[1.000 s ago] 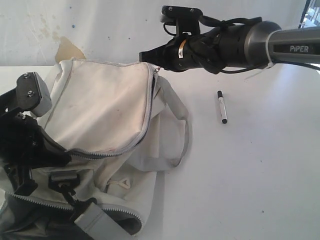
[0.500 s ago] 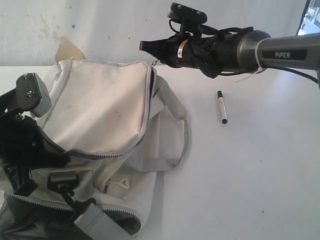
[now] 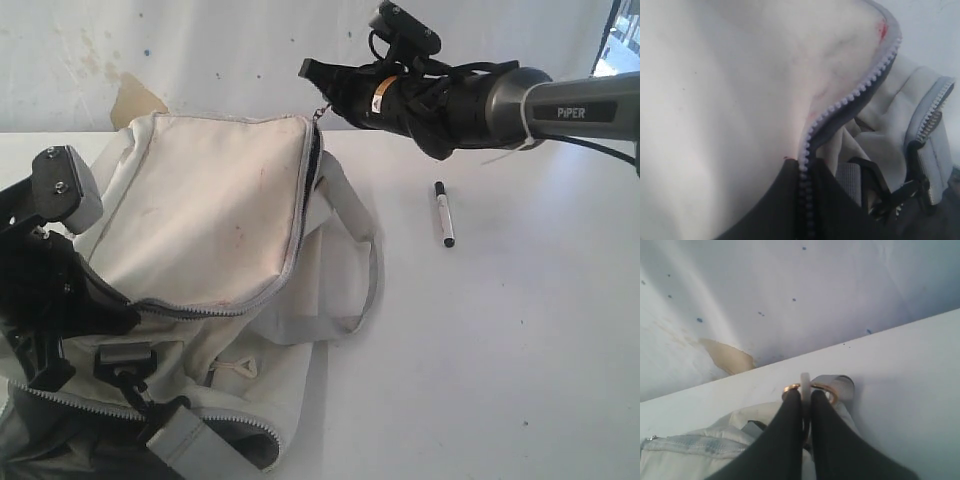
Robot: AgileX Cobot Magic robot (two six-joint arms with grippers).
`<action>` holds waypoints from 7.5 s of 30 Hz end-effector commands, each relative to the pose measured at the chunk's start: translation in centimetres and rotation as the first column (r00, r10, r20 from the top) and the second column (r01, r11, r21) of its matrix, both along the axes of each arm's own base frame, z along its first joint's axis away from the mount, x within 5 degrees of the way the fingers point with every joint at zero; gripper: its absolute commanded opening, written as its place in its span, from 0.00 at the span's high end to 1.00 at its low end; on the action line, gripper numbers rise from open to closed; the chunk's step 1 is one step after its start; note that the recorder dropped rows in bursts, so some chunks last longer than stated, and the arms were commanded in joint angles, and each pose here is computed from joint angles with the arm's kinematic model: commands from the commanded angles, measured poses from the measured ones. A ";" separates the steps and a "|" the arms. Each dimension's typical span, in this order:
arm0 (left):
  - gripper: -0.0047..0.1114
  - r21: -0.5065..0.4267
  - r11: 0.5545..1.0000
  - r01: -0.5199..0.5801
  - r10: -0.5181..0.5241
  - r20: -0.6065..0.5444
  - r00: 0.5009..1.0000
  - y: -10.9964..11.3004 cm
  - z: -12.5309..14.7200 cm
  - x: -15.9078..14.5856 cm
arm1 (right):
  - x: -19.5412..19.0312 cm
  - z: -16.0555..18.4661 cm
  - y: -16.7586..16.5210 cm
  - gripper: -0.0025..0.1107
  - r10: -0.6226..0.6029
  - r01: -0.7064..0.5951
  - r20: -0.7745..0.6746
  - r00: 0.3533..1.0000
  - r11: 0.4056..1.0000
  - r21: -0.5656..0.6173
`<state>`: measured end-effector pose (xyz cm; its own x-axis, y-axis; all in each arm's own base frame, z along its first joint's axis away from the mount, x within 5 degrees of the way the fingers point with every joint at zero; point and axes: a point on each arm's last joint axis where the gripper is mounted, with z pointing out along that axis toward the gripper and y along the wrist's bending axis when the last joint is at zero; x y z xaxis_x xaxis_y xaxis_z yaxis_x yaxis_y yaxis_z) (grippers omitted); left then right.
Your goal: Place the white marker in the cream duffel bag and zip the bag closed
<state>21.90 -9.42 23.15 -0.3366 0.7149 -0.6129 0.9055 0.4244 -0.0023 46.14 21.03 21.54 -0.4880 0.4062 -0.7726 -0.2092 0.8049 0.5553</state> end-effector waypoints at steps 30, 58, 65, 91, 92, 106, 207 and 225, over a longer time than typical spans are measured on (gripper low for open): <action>0.95 0.025 0.999 -0.043 0.041 0.061 0.997 0.3 0.0 0.5 | -3.9 3.8 -3.3 0.51 -0.061 -0.081 -0.292 0.954 0.888 -0.452; 0.34 -0.184 0.981 -0.057 0.041 -0.089 0.995 -1.5 3.3 0.4 | -10.0 3.8 -9.4 0.92 -0.030 -0.564 -0.792 0.610 0.685 -0.461; 0.34 -0.108 0.990 0.096 -0.098 -0.018 0.995 -3.9 2.9 -0.7 | -12.4 3.8 -11.1 0.93 -0.047 -0.553 -0.809 0.586 0.706 -0.442; 0.88 -0.068 0.989 0.134 -0.131 0.056 0.990 -7.5 -1.2 -0.2 | -15.3 4.0 -12.8 0.93 -0.046 -0.488 -0.747 0.663 0.730 -0.478; 0.96 -0.067 0.988 0.137 -0.133 0.058 0.989 -7.5 -1.2 -0.2 | -15.3 4.0 -12.8 0.93 -0.046 -0.488 -0.747 0.663 0.730 -0.478; 0.96 -0.228 0.935 -0.271 0.271 -0.032 0.962 -7.6 1.2 2.3 | -15.1 4.1 -12.8 0.93 -0.042 -0.476 -0.732 0.680 0.733 -0.485; 0.96 -0.343 0.614 -0.711 0.781 0.135 0.609 8.3 5.7 4.5 | 2.7 -7.6 -11.7 0.65 -0.095 -0.125 -0.428 0.899 0.881 -0.457; 0.96 -0.342 0.617 -0.709 0.779 0.132 0.613 8.3 5.7 4.5 | 1.9 -9.2 -11.9 0.67 -0.065 -0.241 -0.520 0.851 0.833 -0.498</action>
